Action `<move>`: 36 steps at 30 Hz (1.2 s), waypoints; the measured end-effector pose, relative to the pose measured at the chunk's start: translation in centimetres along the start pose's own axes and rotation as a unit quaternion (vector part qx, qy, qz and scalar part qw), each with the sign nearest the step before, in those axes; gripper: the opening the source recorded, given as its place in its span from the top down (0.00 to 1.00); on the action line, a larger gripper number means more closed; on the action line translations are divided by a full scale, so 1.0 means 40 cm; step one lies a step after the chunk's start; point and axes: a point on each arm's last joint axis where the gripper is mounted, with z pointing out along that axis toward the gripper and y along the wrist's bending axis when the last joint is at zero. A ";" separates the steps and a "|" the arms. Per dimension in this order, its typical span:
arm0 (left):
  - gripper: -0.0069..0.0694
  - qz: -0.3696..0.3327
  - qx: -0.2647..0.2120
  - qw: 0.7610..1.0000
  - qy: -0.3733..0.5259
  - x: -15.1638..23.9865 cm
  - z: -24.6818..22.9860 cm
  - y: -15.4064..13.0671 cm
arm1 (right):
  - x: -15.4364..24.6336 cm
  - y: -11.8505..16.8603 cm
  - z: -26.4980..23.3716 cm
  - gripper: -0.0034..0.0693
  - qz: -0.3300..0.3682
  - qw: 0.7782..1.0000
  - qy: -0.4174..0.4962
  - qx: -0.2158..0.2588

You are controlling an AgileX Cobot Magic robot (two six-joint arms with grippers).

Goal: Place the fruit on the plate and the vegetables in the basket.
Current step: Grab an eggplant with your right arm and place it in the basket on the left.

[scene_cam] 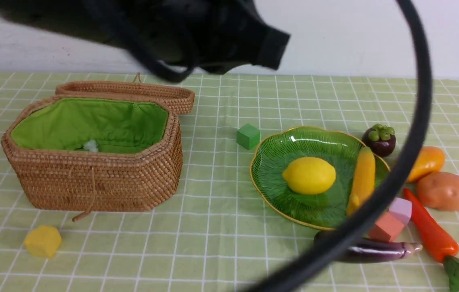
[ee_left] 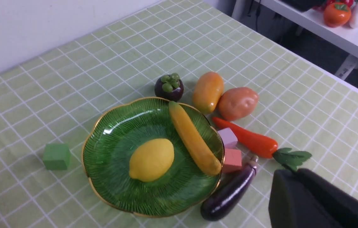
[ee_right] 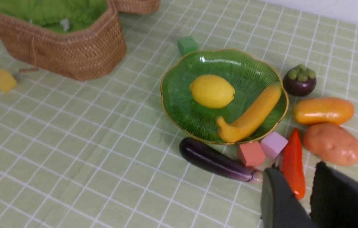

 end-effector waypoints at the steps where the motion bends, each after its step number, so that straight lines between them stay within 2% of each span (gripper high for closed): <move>1: 0.93 -0.003 0.001 1.000 0.006 0.035 -0.032 -0.003 | 0.000 0.002 0.031 0.76 -0.004 1.000 0.020 -0.006; 8: 0.93 -0.010 0.007 1.000 -0.005 0.184 -0.191 -0.022 | -0.004 0.002 0.161 0.87 -0.026 0.996 0.088 -0.014; 13: 0.93 -0.019 0.013 0.999 -0.042 0.260 -0.297 -0.034 | -0.019 0.005 0.285 0.87 -0.064 0.986 0.153 -0.035; 22: 0.93 -0.015 0.022 0.994 -0.106 0.296 -0.408 -0.052 | -0.007 0.003 0.508 0.82 -0.135 0.957 0.247 -0.067; 27: 0.93 -0.013 0.024 0.993 -0.114 0.300 -0.423 -0.055 | 0.036 0.000 0.636 0.69 -0.197 0.924 0.312 -0.099; 30: 0.93 -0.013 0.024 0.993 -0.112 0.301 -0.423 -0.055 | 0.069 -0.006 0.704 0.56 -0.217 0.905 0.351 -0.106; 36: 0.93 -0.012 0.023 0.993 -0.113 0.301 -0.424 -0.055 | 0.113 -0.013 0.795 0.35 -0.251 0.885 0.375 -0.113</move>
